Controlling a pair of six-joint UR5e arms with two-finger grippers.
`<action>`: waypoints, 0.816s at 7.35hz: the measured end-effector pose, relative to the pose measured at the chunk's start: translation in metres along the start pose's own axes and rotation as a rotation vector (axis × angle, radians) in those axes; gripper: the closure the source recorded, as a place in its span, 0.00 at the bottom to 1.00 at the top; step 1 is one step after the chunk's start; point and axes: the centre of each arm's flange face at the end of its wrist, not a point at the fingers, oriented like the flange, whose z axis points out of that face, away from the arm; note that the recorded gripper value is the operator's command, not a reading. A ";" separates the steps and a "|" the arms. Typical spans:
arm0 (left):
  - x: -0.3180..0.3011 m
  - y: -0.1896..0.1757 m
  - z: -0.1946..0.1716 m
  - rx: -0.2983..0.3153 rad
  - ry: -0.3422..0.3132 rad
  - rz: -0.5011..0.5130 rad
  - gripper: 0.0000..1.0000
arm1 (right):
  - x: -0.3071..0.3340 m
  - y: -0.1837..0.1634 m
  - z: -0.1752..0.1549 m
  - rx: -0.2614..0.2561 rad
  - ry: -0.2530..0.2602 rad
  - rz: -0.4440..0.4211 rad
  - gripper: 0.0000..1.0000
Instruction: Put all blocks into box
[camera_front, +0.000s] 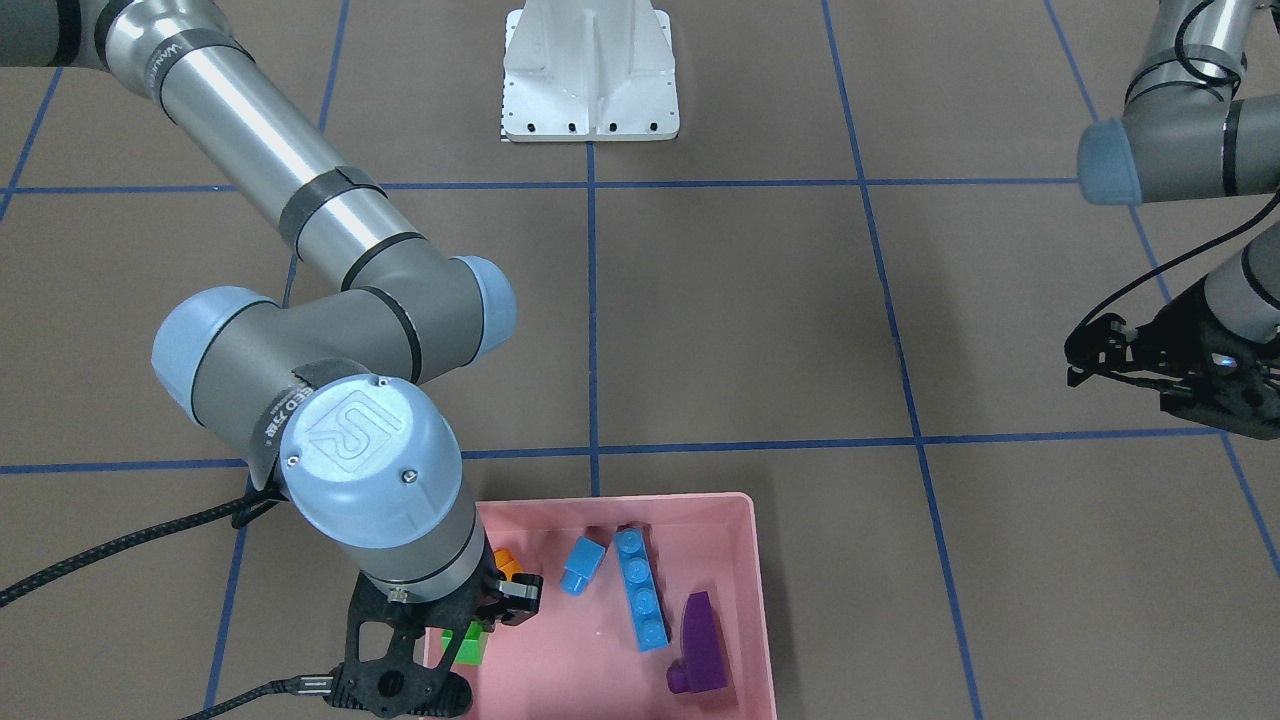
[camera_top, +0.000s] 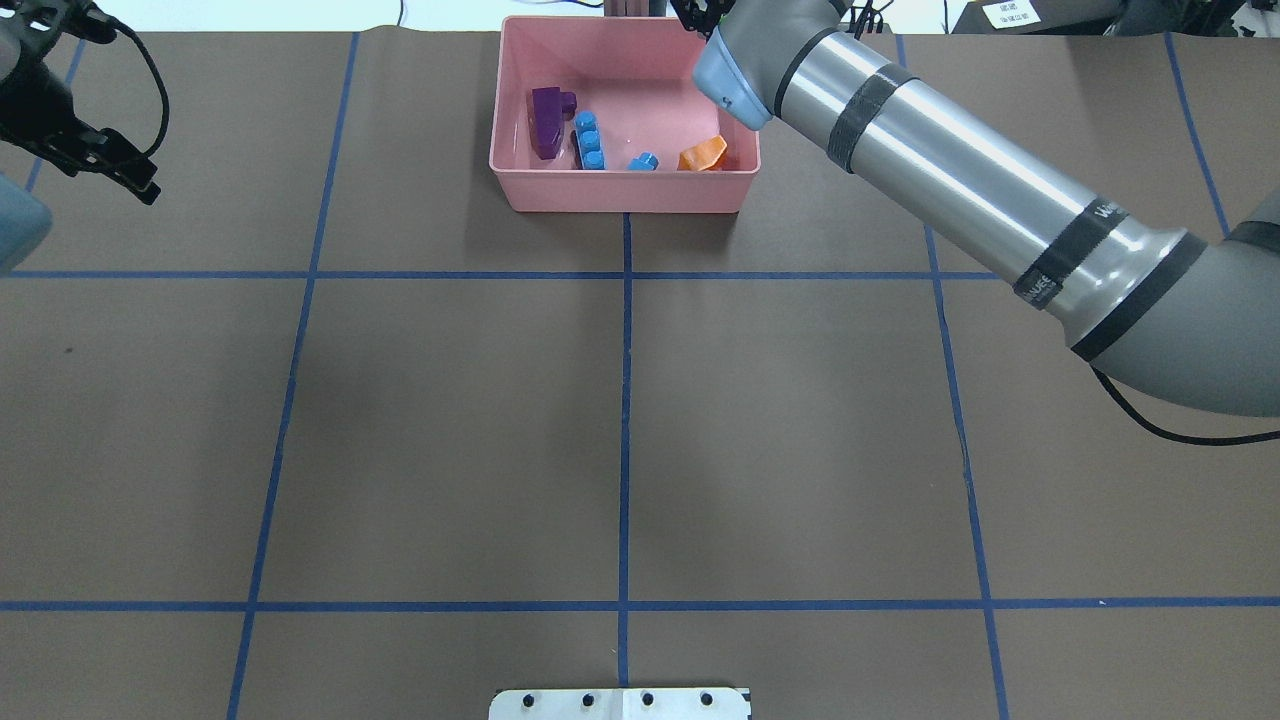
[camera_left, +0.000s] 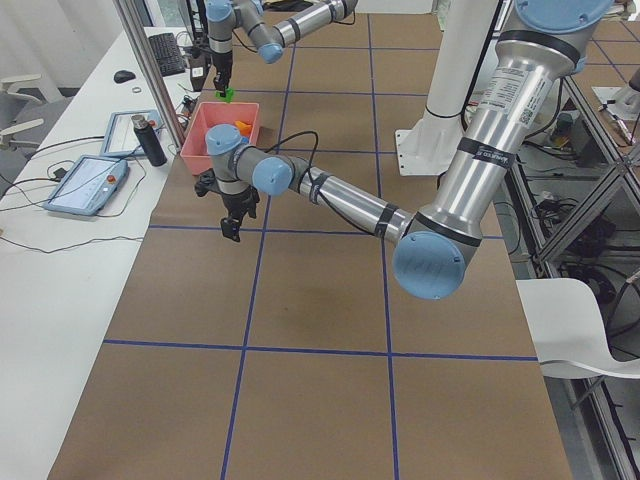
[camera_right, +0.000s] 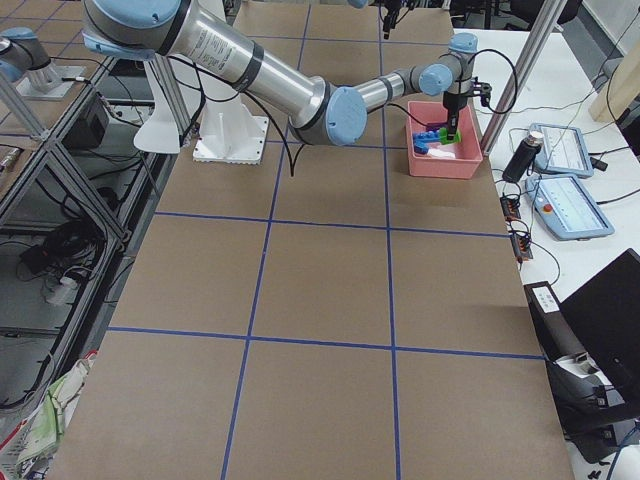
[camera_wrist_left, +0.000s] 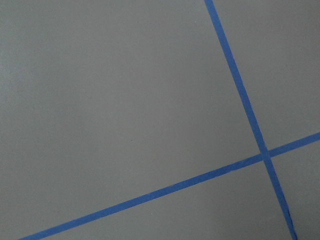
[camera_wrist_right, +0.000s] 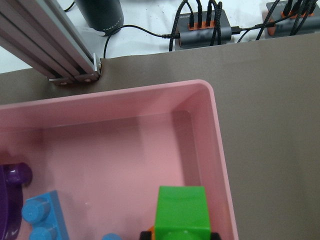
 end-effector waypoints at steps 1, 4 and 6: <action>0.000 0.000 0.000 0.000 0.000 0.000 0.00 | -0.001 0.002 0.003 -0.002 0.003 0.003 0.01; -0.002 0.002 0.001 -0.002 0.000 0.000 0.00 | 0.020 -0.015 -0.028 -0.037 0.006 -0.011 0.00; -0.004 0.004 0.001 -0.003 -0.001 0.002 0.00 | 0.084 -0.012 -0.069 -0.080 0.040 -0.094 0.00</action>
